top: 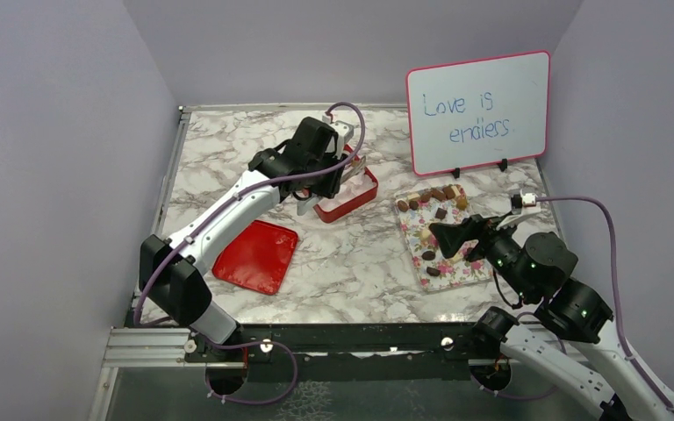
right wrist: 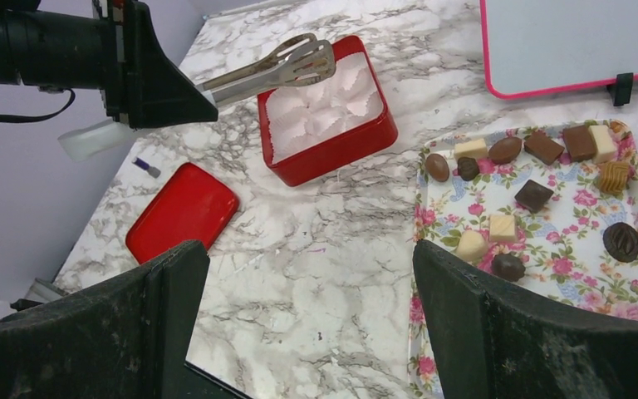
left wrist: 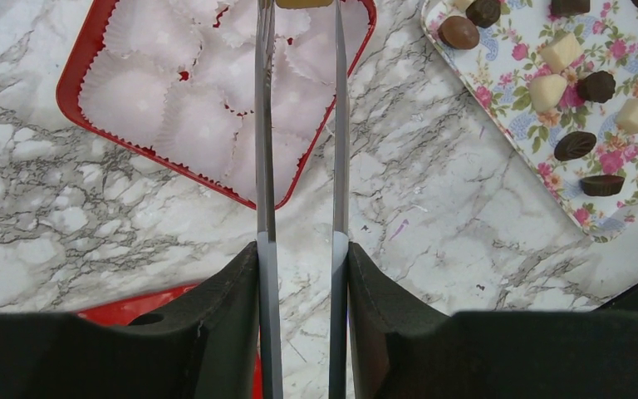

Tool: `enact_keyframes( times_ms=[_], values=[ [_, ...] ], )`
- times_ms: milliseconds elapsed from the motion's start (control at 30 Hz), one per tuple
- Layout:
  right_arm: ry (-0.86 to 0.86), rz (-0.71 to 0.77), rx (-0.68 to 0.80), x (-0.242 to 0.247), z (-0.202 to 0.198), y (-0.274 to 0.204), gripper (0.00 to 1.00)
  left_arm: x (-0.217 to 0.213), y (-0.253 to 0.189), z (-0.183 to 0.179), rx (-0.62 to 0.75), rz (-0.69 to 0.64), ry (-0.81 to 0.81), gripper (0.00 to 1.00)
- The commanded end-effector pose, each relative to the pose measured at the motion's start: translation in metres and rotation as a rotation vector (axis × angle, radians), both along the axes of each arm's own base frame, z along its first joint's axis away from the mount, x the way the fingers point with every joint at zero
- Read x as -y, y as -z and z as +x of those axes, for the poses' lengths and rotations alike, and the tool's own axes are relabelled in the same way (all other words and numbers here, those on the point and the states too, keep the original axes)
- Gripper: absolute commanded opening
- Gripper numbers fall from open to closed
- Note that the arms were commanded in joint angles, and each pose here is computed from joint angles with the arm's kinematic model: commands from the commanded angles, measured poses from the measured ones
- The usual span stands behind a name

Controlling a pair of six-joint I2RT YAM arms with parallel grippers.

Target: Pack the chocolate

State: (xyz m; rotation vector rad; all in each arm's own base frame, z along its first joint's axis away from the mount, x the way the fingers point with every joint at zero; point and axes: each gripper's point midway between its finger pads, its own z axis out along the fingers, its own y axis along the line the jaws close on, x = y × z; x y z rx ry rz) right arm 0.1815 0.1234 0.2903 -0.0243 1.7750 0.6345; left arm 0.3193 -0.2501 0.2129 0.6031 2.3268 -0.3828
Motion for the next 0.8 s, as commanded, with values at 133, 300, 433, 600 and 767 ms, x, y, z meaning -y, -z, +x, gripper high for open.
enact_keyframes(
  times_ms=[133,300,433,600,767],
  values=[
    [-0.024,0.01,0.015,-0.008,0.004,-0.003,0.99,0.017,0.008,0.0,-0.06,-0.072,0.067,0.33],
    [-0.022,0.015,0.023,-0.006,0.002,-0.007,0.99,0.02,0.023,0.001,-0.104,-0.081,0.087,0.34],
    [-0.017,0.02,0.029,-0.004,0.001,-0.008,0.99,0.02,0.035,0.006,-0.125,-0.067,0.083,0.34],
    [-0.016,0.022,0.03,-0.003,-0.001,-0.008,0.99,0.018,0.045,0.009,-0.138,-0.056,0.076,0.33],
    [-0.014,0.022,0.031,-0.002,0.0,-0.008,0.99,0.019,0.05,0.011,-0.144,-0.052,0.081,0.34]
  ],
)
